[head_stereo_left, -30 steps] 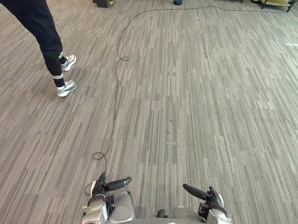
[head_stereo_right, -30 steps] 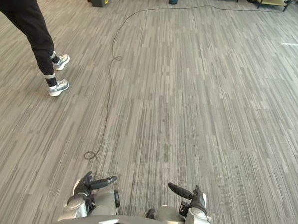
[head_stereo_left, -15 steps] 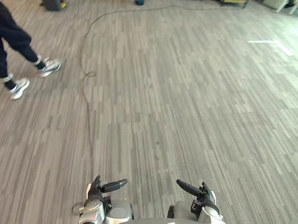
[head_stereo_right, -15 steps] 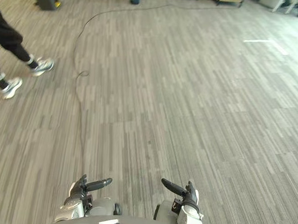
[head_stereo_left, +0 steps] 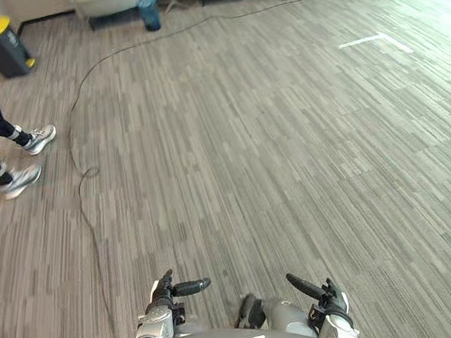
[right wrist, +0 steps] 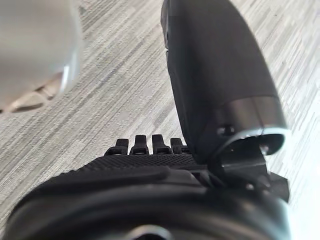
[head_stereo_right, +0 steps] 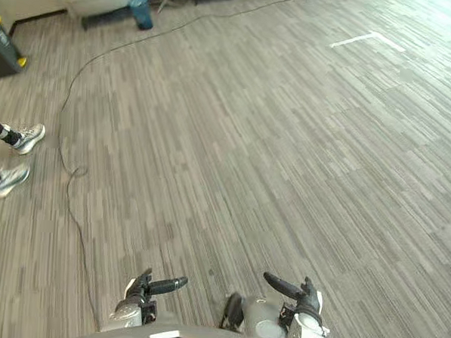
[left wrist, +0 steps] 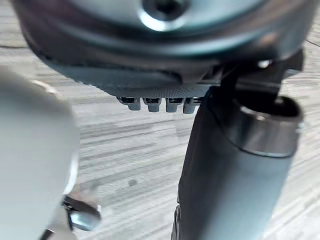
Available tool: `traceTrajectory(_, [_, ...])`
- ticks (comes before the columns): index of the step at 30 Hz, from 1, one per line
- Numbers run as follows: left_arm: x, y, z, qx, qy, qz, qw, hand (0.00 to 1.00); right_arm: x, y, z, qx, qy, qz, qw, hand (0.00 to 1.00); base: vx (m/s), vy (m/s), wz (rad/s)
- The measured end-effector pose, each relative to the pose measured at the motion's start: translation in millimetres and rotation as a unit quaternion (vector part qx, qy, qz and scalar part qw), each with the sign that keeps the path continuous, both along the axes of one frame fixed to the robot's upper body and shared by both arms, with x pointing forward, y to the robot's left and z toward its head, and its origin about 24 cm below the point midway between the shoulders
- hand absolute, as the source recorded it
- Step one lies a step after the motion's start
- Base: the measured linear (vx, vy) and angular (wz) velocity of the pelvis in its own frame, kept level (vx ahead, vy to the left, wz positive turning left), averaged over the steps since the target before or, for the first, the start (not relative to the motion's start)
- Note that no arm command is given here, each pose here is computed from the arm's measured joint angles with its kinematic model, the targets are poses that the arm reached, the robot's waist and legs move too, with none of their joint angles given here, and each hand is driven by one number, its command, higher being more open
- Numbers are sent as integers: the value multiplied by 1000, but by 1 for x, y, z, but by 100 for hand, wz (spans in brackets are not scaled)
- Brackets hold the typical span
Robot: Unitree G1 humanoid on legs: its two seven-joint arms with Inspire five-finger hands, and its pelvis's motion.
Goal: Pick up cushions and gather them together orderly.
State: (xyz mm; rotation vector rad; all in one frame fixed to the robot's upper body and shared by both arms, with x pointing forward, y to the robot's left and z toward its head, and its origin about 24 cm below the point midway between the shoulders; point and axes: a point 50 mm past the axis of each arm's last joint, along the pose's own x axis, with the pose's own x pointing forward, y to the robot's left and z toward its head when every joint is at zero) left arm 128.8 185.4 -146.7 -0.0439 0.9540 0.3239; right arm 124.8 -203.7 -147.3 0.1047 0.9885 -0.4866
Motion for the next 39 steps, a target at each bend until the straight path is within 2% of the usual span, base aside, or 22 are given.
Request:
traceTrajectory(2, [4,12,5,13,-20,16,1000,100,-6,7,-3,7,13,5,1000,100,362,10,-84])
traceTrajectory(8, [12,9,10,0,-52,59,997,100,-9,12,-5,5,25,12,1000,100,581,207,-117])
traceTrajectory(14, [9,29,9,26,-35,60,997,100,-18,31,-9,27,35,28,999,100,607,265,-82])
traceTrajectory(17, [1,23,1,22,1,58,998,100,-12,22,-5,8,17,38,999,100,561,190,-42])
traceTrajectory(21, [-2,18,-1,18,9,47,999,100,0,16,-1,-6,-1,50,999,100,514,50,-43])
traceTrajectory(25, [-21,19,-10,26,55,9,998,100,9,17,1,-2,-5,56,998,100,576,-91,-28])
traceTrajectory(30, [-14,-1,-10,2,43,0,999,100,13,1,4,-16,-10,50,999,100,567,-203,-9])
traceTrajectory(35, [-9,10,-2,16,10,14,1000,100,9,11,2,-8,-4,56,998,100,433,-104,-42])
traceTrajectory(39, [1,9,4,14,-21,28,999,100,3,11,-1,-8,9,52,999,100,419,58,-71])
